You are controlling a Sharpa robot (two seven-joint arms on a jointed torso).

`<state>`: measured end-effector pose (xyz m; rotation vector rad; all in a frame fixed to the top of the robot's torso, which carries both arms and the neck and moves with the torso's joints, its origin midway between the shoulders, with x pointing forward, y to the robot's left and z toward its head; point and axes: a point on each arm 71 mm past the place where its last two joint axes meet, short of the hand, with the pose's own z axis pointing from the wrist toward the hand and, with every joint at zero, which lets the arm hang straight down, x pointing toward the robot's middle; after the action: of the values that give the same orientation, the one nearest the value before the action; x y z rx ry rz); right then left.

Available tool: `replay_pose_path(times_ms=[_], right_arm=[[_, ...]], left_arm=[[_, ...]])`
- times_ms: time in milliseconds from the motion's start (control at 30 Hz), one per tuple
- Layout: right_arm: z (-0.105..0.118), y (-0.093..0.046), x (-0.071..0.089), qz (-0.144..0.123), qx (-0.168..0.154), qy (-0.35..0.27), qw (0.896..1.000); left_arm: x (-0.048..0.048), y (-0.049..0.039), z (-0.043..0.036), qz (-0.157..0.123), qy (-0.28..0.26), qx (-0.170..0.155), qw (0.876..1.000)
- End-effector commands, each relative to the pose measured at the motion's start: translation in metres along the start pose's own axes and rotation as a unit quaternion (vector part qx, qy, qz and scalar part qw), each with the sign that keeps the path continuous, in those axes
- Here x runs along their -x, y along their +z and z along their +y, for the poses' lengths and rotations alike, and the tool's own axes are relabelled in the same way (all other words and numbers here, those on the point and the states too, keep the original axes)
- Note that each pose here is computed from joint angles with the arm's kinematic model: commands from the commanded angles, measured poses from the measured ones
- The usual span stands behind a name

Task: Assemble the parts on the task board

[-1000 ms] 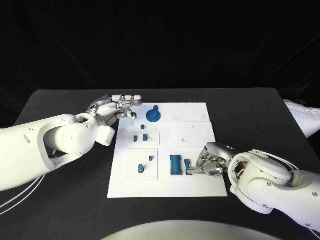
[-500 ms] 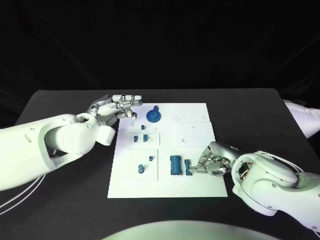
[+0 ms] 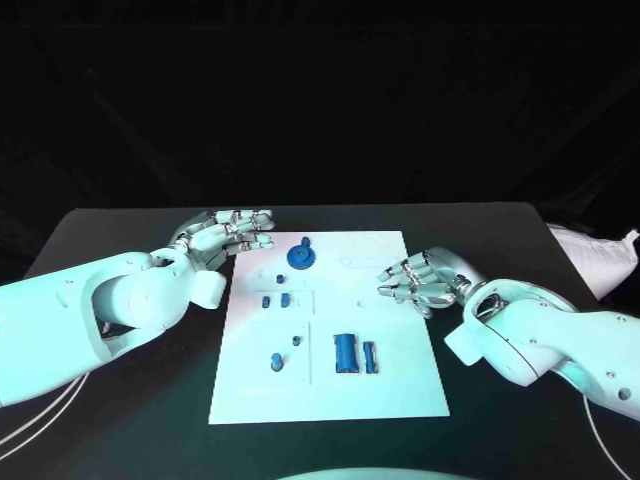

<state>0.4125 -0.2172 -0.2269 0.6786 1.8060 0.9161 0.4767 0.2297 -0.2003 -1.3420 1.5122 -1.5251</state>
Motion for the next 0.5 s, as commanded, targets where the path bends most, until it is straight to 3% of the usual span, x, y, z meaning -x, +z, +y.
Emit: replay_pose_path(times_ms=[33,200,500], right_arm=[[0.002,0.013,0.011,-0.048,0.063,0.158,0.984],[-0.004,0.038,0.015,-0.052,0.086,0.221,0.97],[-0.015,0.074,0.021,-0.058,0.114,0.256,0.958]], left_arm=[[0.0053,0.0038,-0.0006,-0.035,0.002,-0.034,0.999],[0.0142,0.0141,0.005,-0.073,0.004,-0.046,0.996],[0.0217,0.0321,0.021,-0.126,0.001,-0.05,0.991]])
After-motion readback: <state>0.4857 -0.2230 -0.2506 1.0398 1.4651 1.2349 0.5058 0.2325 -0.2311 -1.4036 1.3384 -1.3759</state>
